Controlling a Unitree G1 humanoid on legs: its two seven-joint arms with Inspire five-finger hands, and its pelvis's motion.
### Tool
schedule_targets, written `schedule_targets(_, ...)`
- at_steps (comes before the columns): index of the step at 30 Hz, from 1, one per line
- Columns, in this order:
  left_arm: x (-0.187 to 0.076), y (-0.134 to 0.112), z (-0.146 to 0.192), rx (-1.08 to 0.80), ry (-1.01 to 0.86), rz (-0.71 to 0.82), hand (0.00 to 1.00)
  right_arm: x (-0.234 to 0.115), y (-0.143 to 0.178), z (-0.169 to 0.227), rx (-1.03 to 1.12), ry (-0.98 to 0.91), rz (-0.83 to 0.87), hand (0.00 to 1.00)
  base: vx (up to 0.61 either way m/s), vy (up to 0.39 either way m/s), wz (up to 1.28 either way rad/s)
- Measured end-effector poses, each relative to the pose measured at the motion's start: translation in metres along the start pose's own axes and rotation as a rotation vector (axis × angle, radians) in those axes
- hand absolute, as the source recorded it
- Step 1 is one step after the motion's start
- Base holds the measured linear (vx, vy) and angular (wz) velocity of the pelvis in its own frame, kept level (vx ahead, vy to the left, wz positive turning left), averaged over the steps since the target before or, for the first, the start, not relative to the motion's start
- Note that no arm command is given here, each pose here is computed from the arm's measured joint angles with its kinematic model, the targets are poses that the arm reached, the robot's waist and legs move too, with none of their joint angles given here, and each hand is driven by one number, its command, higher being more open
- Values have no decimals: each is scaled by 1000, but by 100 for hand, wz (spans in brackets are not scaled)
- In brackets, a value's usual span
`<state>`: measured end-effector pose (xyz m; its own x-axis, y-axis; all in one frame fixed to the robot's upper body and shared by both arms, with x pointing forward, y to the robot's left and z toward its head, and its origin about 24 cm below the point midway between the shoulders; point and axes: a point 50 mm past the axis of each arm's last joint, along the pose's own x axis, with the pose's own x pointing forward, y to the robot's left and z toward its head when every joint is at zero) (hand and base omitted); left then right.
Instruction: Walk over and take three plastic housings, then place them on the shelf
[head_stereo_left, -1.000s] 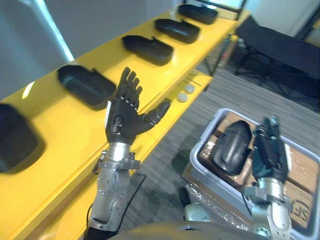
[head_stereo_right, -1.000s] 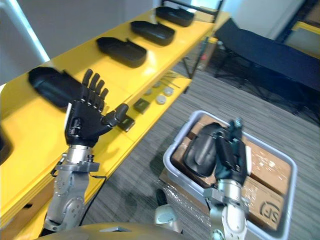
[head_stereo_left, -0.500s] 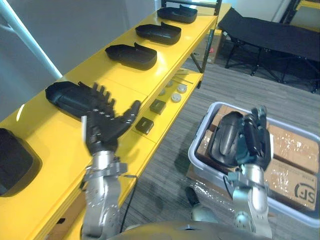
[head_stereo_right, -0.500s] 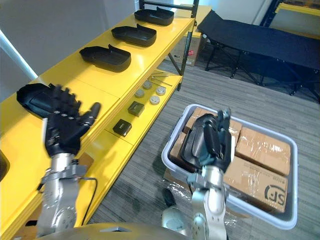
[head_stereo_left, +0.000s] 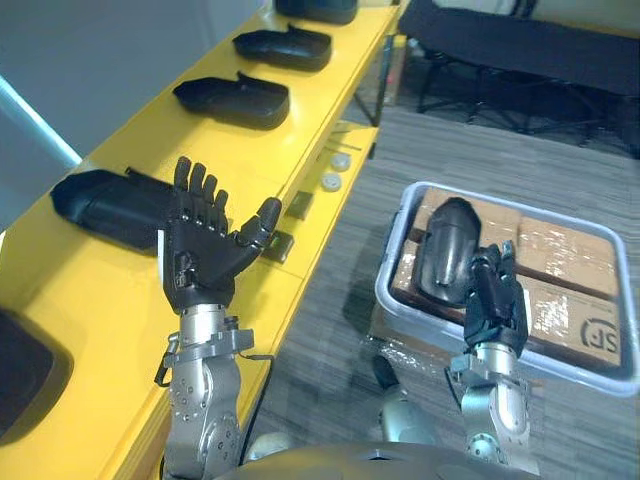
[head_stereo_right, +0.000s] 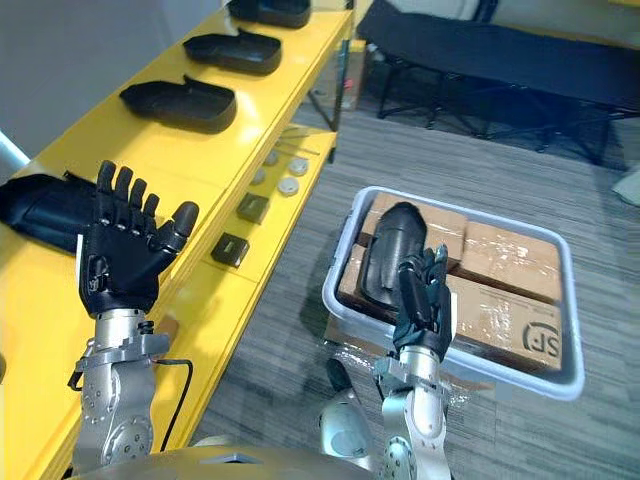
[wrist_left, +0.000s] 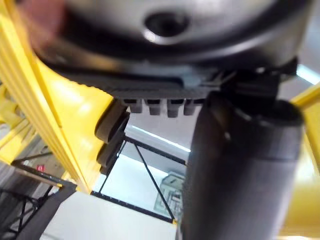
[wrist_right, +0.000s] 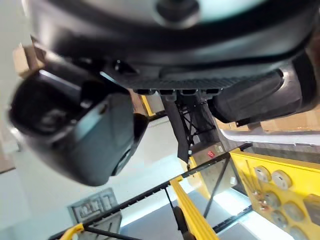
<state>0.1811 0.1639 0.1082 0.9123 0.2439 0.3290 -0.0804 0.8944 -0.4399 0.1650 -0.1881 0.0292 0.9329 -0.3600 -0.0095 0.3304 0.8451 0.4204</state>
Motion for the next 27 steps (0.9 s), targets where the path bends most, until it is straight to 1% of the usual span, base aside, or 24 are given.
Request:
schedule_targets(2,2,5,0,6,-2,16,100,1,8,-1,11,-5,53,100,-231,-40,-59)
schedule_targets(5,0,10,-6,-19,31,30,100,0,17,-6,-11,9,81,100,-97,-21,3)
schedule_targets(6,-4,13,-8,-31,49,35,100,5,27,-11,-9,22,103,100,-35,-59,-1)
schedule_targets(8,-7,15,-13,-48,80,37,100,10,35,-17,-4,38,110,100,9,-163,-12)
schedule_targets(10,-8,19,-20,-69,112,58,100,10,38,-22,-45,57,114,100,35,-275,-14)
schedule_targets(12,-10,21,-26,-99,140,100,100,14,40,-22,-137,58,158,100,49,-399,-45)
schedule_targets(15,-10,10,-36,-140,177,122,100,21,29,-18,-213,67,183,100,15,-310,-16)
schedule_targets(17,-8,-1,-43,-166,201,95,100,24,12,-12,-270,51,149,100,-18,-272,-7)
schedule_targets(21,-8,-5,-45,-171,204,51,100,27,-11,6,-339,-17,82,100,-29,-135,-22)
schedule_targets(24,-8,-5,-44,-165,203,17,100,33,-17,17,-377,-55,80,100,-67,45,-20)
schedule_targets(27,-6,-3,-42,-144,200,-15,100,37,-7,16,-396,-66,103,100,-113,88,-25)
